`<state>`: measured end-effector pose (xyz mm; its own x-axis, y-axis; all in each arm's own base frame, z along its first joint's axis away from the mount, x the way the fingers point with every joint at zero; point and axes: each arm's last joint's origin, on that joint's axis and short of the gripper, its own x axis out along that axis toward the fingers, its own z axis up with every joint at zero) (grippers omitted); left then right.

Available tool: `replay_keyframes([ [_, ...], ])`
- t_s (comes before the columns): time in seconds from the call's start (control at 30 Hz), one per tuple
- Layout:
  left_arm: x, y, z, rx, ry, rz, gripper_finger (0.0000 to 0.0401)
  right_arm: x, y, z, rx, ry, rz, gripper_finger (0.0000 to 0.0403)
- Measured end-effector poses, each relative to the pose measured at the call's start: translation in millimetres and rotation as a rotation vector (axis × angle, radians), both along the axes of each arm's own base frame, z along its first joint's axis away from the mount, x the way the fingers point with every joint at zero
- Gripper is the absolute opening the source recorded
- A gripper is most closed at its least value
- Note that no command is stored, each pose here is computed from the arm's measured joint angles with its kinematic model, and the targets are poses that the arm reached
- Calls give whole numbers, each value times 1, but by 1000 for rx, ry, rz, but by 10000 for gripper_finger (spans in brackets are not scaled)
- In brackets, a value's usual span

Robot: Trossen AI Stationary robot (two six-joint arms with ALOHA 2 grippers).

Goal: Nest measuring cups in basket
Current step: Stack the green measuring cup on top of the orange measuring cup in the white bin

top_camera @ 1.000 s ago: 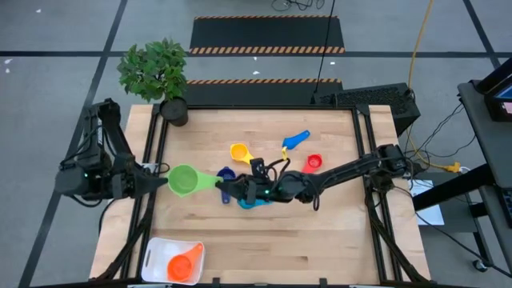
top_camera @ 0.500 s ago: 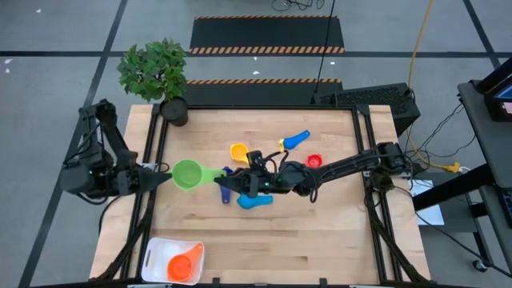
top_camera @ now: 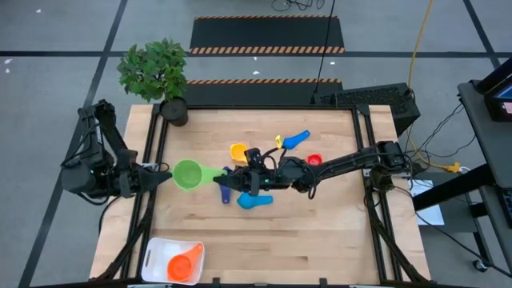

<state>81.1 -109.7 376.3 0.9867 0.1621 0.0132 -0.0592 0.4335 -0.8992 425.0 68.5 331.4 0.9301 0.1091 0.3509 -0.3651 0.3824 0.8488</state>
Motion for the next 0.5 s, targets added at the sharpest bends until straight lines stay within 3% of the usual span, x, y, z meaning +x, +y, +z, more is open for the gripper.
replay_keyframes([
  [0.2, 0, 0, 0, 47, 8, -5, 169, -7, 0, 8, -11, 36, 64, 2],
  [0.5, -4, -7, -8, 77, 40, -148, 179, -45, -5, 43, -148, 222, 77, 1],
])
